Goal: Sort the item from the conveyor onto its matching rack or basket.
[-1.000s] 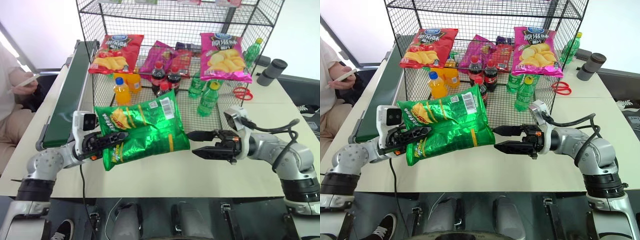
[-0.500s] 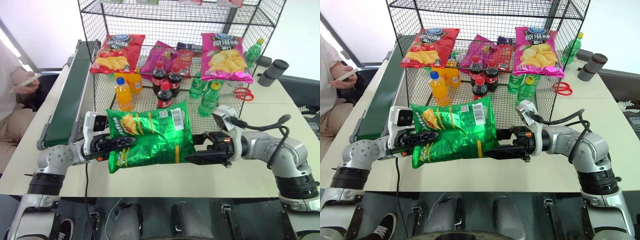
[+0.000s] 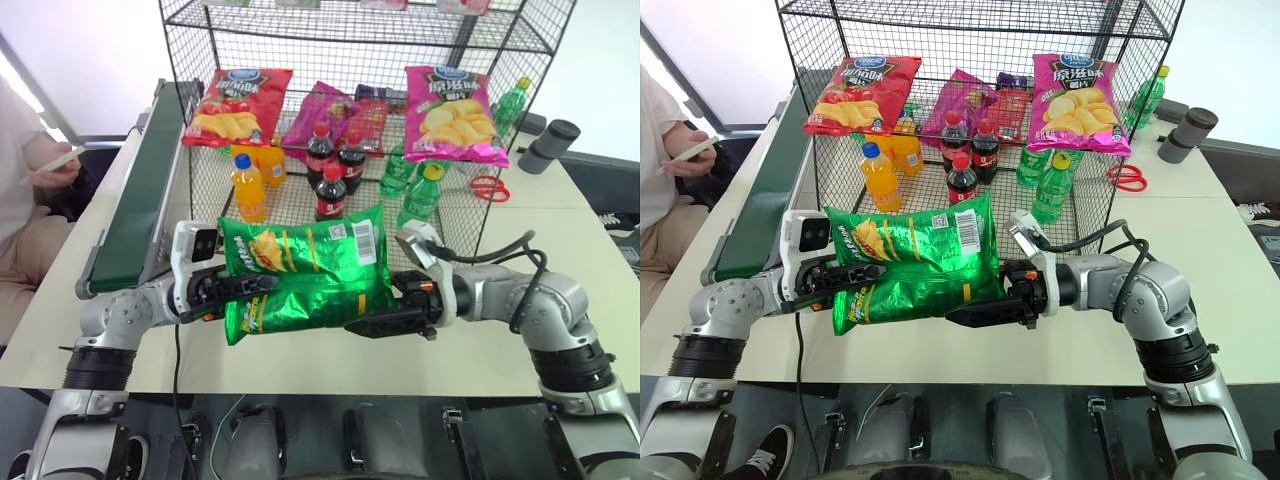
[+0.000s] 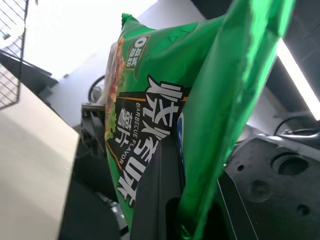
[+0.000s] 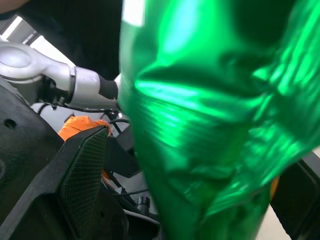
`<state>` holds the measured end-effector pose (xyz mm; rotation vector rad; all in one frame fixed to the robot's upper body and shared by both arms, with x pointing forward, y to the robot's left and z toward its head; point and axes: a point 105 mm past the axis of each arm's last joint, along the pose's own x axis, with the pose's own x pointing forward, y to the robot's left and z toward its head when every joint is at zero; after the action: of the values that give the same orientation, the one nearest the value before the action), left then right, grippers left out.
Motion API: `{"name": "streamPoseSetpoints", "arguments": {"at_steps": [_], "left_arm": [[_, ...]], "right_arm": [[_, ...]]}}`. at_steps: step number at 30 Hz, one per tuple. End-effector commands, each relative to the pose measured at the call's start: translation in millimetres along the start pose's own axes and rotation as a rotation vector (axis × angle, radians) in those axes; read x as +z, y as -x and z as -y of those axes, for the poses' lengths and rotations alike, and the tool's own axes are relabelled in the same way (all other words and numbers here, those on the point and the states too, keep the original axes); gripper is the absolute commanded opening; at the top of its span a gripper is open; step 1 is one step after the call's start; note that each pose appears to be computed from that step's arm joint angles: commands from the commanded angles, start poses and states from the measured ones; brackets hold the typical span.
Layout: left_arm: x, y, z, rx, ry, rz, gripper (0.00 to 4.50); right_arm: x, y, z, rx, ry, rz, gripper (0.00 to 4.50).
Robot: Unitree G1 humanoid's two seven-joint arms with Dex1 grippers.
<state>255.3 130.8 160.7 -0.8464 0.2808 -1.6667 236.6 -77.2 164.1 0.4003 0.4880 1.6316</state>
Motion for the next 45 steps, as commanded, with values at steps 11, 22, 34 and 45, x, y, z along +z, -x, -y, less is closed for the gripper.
{"name": "streamPoseSetpoints", "arguments": {"at_steps": [11, 22, 34, 45], "left_arm": [[3, -4, 0, 0.024, -0.131, -0.023, 0.00], [6, -5, -8, 0.092, -0.115, 0.012, 0.30], [20, 17, -12, 0.249, -0.241, 0.060, 4.46], [54, 53, -29, 0.652, -0.675, 0.149, 4.46]], "right_arm": [[6, 2, 6, -0.042, 0.048, 0.029, 2.33], [8, 6, 10, -0.072, 0.085, 0.024, 0.57], [14, 24, 14, -0.207, 0.264, 0.007, 0.55], [94, 50, -4, -0.710, 1.213, 0.007, 0.55]]}}
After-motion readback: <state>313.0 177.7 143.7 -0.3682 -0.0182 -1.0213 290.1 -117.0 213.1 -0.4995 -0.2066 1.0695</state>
